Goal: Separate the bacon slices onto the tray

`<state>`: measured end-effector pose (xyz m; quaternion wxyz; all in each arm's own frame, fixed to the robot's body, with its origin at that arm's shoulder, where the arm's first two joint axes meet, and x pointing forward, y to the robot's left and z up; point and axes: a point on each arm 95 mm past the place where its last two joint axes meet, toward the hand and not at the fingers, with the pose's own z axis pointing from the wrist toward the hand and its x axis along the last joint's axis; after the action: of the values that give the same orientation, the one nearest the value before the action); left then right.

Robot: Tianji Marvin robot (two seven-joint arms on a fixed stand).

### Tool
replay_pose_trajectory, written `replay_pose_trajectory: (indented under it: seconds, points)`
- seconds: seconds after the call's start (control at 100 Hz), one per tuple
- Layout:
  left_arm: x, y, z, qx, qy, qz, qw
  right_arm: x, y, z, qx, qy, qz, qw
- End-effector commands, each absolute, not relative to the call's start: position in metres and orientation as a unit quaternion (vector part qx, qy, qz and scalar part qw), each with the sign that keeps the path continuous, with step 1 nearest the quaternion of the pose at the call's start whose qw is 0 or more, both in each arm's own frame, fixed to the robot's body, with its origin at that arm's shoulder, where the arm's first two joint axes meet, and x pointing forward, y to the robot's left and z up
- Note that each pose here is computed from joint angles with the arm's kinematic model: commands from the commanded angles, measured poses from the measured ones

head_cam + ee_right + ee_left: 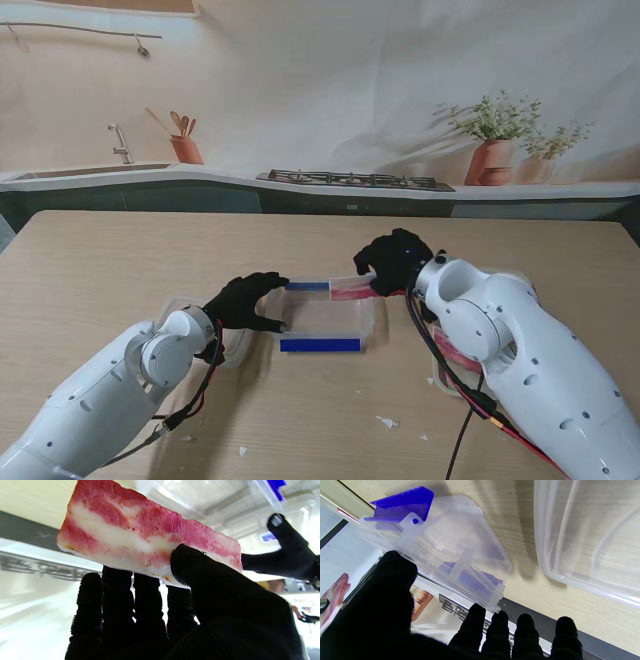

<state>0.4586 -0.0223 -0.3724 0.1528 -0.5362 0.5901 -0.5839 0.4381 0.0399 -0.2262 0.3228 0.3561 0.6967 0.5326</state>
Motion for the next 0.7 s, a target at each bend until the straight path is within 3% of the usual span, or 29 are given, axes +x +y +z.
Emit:
replay_pose_trajectory:
  seconds: [0.0,0.69]
  points:
    - [0.453,-0.022,-0.380,-0.540,0.600,-0.572,0.146,0.433,0.023,-0.232,0.372,0.692,0.524,0.330]
    - [0.452,-0.023,-0.379,-0.539,0.600,-0.573,0.145,0.395,-0.100,-0.264,0.465,0.558,0.493,0.479]
